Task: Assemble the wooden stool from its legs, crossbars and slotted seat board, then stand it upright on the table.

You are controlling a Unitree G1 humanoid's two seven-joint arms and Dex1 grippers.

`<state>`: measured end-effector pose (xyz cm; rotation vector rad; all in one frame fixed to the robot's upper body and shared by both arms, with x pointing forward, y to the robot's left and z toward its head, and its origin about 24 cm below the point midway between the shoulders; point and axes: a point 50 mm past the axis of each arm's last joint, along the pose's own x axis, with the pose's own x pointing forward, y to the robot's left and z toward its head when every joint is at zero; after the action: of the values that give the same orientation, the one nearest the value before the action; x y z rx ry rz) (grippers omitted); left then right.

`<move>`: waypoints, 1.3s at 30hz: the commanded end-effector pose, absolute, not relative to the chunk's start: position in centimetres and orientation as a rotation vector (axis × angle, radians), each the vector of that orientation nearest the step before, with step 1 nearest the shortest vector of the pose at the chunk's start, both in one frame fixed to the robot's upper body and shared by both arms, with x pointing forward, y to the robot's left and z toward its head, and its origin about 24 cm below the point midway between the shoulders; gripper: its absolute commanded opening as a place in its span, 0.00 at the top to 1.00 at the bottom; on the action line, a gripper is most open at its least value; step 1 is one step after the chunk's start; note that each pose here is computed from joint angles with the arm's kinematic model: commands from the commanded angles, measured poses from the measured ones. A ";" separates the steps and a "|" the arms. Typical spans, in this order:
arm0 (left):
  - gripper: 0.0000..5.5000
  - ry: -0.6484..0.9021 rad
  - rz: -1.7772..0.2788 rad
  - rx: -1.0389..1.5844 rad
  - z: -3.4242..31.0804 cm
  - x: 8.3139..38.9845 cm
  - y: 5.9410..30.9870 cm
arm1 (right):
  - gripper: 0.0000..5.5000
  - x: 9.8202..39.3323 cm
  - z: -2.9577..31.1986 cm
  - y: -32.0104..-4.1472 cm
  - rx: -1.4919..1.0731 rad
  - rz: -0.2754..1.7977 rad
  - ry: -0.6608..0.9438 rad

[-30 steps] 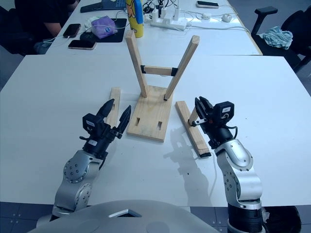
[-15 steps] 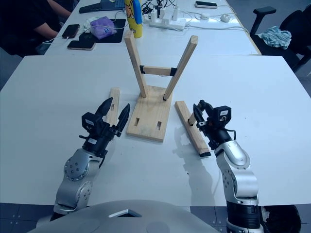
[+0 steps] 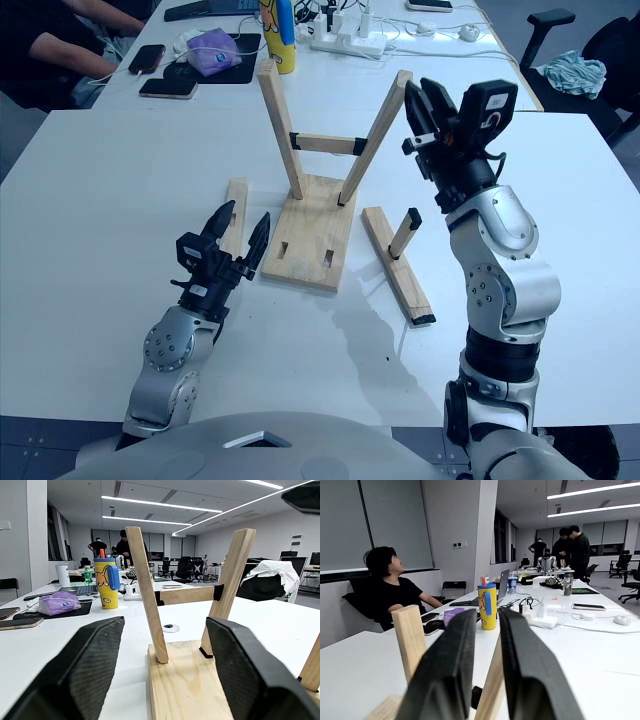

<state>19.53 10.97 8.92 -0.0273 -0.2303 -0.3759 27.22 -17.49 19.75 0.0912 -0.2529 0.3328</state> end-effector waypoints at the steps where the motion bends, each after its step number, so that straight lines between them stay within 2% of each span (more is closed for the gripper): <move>1: 0.45 -0.225 -0.371 -0.025 8.9 19.8 11.1 | 0.97 27.4 21.2 -17.4 0.060 0.319 -0.320; 2: 0.45 -0.221 -0.368 -0.027 8.8 19.7 11.1 | 1.00 27.3 21.4 -17.3 0.055 0.324 -0.331; 8: 0.45 -0.212 -0.360 -0.036 8.5 19.2 10.8 | 1.00 26.5 21.2 -16.3 0.062 0.393 -0.321; 15: 0.45 -0.216 -0.371 -0.034 8.5 19.4 10.8 | 1.00 26.5 20.6 -16.7 0.056 0.374 -0.298; 17: 0.45 -0.216 -0.378 -0.033 8.6 19.5 10.7 | 1.00 26.1 18.0 -17.1 0.045 0.365 -0.193; 19: 0.45 -0.216 -0.379 -0.037 8.6 19.5 10.7 | 1.00 25.6 13.2 -17.4 0.004 0.376 0.070; 21: 0.45 -0.220 -0.364 -0.050 8.7 19.5 11.0 | 1.00 24.6 10.1 -17.6 -0.013 0.387 0.251; 25: 0.45 -0.225 -0.326 -0.054 8.9 19.4 11.8 | 1.00 24.7 10.4 -17.1 -0.002 0.396 0.256; 39: 0.45 -0.229 -0.329 -0.046 8.9 19.7 11.8 | 1.00 25.9 11.5 -17.3 0.013 0.363 0.194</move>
<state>19.58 11.88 8.86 -0.0510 -0.2286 -0.3306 25.94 -17.12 13.25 -0.0125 0.0985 0.3818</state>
